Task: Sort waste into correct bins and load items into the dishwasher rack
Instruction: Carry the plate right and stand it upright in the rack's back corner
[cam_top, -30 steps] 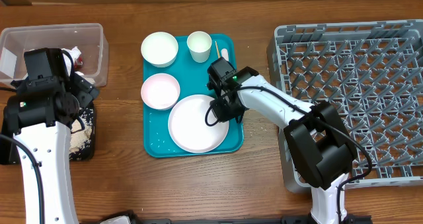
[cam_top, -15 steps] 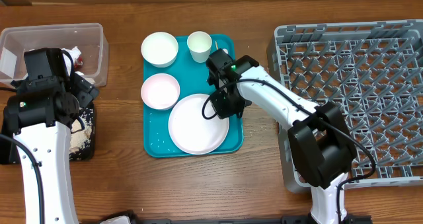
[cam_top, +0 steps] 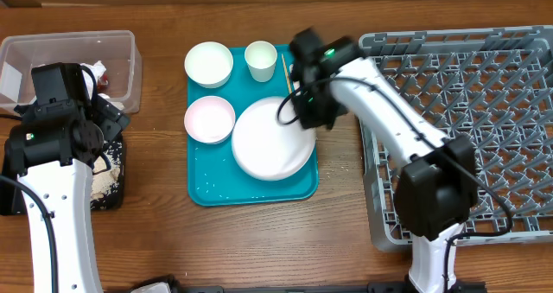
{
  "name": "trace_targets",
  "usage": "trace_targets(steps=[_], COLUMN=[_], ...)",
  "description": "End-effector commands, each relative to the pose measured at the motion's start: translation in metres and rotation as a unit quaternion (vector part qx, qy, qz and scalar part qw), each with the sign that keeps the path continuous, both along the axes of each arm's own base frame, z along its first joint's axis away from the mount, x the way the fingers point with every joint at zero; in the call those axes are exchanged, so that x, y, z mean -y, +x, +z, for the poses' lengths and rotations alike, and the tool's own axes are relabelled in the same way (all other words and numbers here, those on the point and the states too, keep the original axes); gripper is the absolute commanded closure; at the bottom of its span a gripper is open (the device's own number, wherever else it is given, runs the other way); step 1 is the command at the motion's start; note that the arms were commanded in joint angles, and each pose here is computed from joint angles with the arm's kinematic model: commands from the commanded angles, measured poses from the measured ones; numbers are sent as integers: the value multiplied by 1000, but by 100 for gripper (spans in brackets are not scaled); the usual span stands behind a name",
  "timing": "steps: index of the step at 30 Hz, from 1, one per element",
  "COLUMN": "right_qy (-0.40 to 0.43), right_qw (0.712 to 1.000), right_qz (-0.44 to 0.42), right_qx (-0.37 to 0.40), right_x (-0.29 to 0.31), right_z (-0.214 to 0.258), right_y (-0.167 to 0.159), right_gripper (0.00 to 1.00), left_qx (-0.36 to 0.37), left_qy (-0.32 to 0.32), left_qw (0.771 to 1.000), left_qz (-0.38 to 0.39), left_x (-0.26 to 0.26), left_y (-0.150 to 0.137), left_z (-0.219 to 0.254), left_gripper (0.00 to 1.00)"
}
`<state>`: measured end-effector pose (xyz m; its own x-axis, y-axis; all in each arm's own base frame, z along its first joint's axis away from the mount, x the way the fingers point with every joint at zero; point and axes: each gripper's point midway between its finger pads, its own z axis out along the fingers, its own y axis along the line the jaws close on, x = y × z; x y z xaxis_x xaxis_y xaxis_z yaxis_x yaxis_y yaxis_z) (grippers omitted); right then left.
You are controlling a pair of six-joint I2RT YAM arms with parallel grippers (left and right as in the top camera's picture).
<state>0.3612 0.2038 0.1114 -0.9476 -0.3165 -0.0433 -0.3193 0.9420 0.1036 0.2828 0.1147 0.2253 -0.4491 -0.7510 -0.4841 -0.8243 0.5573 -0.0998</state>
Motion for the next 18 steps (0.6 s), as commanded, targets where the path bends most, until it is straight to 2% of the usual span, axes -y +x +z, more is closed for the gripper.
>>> trace_targets(steps=[1,4,8,10,14,18], right_qy=[-20,-59,-63,-97,-158,-250], right_qw=[994,977,958,933,916,873], right_qz=[-64,-144,-215,-283,-290,-324], right_qx=[89,146,177,200,230,266], right_x=[48,113,173,238,290,333], right_z=[56,93,117,125,135,154], right_y=[31,49,58,64,70,70], right_gripper=[96,96,96,96,96,96], left_qx=[9,9,9,9,9,9], left_qy=[8,8,8,8,8,8], left_qw=[1000,1000,1000,1000,1000,1000], left_qz=[14,14,14,14,14,14], left_x=[-5,-5,-5,-5,-5,-5], left_y=[1,1,1,1,1,1], left_z=[7,7,7,7,7,7], left_gripper=[0,0,0,0,0,0])
